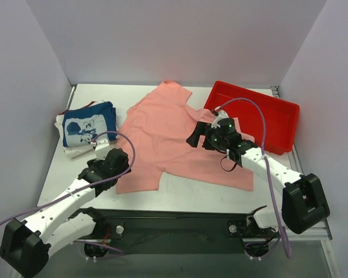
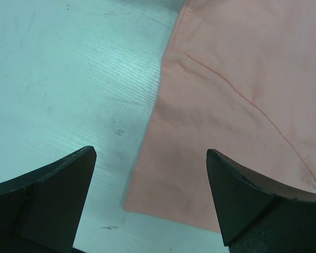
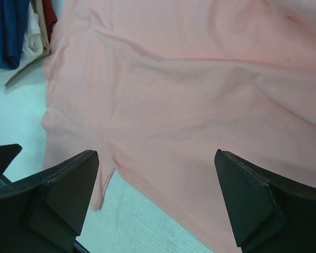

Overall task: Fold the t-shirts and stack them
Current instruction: Flatten out the tshirt, then grap the side of the flattened tshirt closest away from the robot with both arms

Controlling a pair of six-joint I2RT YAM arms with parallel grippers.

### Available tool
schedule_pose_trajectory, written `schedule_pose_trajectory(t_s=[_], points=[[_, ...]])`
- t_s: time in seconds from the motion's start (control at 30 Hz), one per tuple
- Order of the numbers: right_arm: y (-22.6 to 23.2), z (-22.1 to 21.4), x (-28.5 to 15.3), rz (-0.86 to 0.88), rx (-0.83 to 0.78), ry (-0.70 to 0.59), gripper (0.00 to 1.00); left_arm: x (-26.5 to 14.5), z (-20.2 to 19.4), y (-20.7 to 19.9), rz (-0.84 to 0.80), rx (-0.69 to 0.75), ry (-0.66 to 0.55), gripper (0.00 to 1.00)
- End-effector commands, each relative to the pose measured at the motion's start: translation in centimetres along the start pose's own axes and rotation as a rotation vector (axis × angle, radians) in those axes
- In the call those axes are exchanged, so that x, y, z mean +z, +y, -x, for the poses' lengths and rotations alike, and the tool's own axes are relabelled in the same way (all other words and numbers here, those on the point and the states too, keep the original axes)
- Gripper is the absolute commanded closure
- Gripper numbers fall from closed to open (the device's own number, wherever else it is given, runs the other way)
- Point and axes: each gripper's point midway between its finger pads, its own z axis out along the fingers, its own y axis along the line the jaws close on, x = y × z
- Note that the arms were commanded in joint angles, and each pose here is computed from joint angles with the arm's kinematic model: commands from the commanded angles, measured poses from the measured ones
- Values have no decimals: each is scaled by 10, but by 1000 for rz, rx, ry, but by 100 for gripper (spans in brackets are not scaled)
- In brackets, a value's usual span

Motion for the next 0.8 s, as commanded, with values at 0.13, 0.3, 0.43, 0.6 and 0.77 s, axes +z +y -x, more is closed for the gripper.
schedule_pose_trajectory(t_s=[0.13, 0.3, 0.43, 0.6, 0.77], points=[[-5, 10, -18, -10, 6, -82, 1, -4, -24, 0, -16, -33, 105, 3], [-13, 7, -26, -26, 15, -102, 1, -5, -48, 21, 98, -18, 199, 3], [-22, 1, -29, -39, 27, -98, 1, -5, -57, 21, 75, -67, 204, 13], [-31, 3, -31, -44, 53, -105, 1, -2, -78, 23, 44, -92, 249, 21], [-33, 1, -32, -22, 72, -108, 1, -1, -81, 20, 31, -95, 254, 26]])
